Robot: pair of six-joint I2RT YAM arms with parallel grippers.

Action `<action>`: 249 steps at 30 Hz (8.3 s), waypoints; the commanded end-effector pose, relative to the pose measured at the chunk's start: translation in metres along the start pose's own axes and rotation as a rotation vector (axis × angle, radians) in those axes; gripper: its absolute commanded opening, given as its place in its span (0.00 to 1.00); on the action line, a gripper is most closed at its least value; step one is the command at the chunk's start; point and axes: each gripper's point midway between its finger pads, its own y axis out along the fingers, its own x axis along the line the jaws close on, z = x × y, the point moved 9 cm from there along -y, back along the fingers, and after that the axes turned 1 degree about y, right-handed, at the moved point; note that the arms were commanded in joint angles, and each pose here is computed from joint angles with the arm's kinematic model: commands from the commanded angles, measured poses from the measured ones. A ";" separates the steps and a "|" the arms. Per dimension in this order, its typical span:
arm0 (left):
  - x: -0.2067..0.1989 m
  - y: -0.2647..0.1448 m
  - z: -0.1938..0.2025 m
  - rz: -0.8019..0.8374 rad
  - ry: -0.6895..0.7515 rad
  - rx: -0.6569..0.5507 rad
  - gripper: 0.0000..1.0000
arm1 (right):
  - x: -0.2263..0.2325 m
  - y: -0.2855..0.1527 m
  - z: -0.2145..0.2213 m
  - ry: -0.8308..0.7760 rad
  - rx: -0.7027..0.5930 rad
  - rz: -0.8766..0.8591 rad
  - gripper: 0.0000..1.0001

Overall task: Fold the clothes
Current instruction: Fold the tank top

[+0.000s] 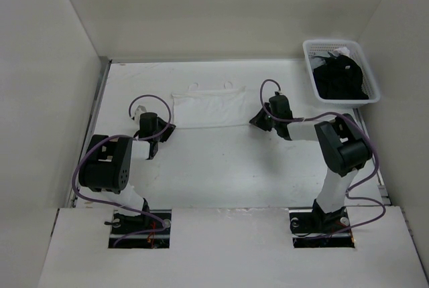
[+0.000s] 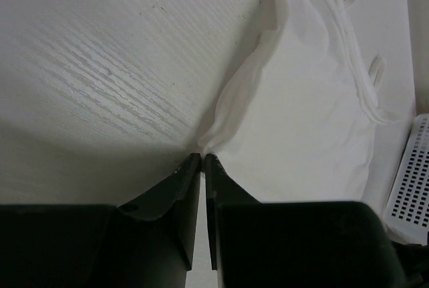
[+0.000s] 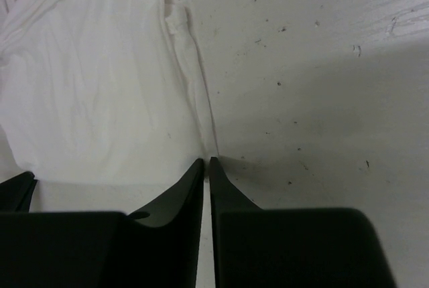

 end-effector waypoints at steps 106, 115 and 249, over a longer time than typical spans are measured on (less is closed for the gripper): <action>0.040 -0.135 0.024 0.005 0.111 0.027 0.22 | -0.024 -0.125 0.095 -0.109 0.002 0.022 0.26; -0.028 -0.141 0.024 0.177 0.199 0.013 0.21 | -0.004 -0.126 0.071 -0.172 -0.059 -0.030 0.50; -0.086 -0.012 0.102 0.375 0.143 0.281 0.03 | 0.010 -0.074 0.145 -0.131 0.175 -0.174 0.01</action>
